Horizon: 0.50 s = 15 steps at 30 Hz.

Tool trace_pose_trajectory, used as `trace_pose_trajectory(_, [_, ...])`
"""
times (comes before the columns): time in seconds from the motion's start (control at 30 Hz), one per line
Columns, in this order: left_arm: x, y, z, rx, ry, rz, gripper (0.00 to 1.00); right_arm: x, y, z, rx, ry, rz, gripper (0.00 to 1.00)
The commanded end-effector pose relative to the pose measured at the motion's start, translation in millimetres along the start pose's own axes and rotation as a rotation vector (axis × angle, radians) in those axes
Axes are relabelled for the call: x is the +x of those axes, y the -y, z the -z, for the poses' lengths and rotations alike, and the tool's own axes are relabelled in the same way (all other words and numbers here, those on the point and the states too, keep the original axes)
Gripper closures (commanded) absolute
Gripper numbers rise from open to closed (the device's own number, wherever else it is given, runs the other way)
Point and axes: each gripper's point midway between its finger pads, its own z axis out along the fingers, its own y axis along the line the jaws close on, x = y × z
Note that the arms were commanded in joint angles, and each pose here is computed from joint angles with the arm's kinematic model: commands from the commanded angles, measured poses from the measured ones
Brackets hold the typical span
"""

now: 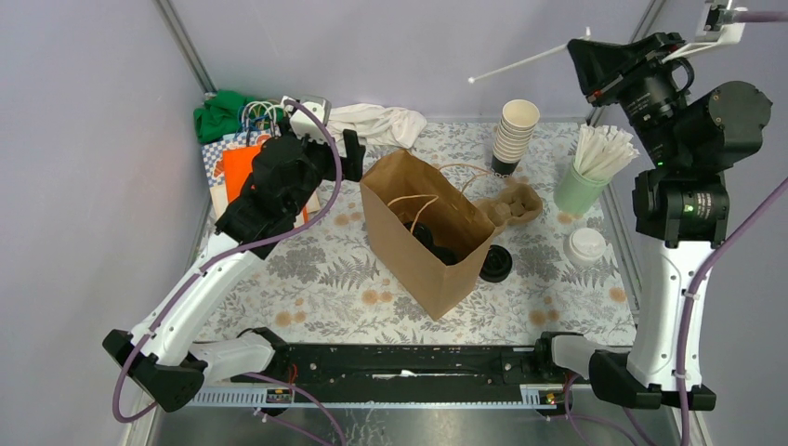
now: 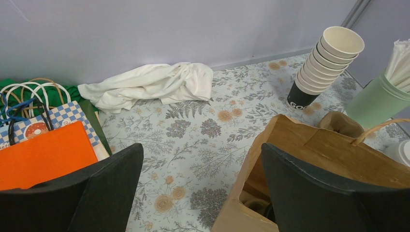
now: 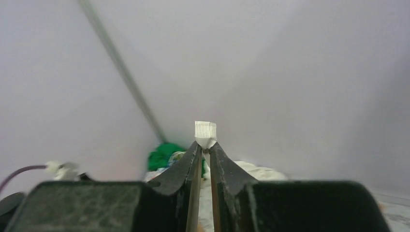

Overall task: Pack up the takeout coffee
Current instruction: Pick up the straw from the storage cup, then place the straw in the takeout bag.

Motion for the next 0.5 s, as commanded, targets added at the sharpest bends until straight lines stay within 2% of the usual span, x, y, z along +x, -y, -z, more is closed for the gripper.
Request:
trace_pose_trajectory(0.0, [-26,-4,6,-0.026,0.065,0.050,0.05,25,-56,0,-0.303,-0.105,-0.200,0.82])
trace_pose_trajectory(0.23, [-35,-9,13,-0.051,0.065,0.051,0.05,104,-89,-3,-0.388,-0.263,-0.167,0.83])
trace_pose_trajectory(0.47, [-38,-13,19,-0.069,0.062,0.057,0.05,177,-109,-10,-0.439,-0.408,-0.022,0.84])
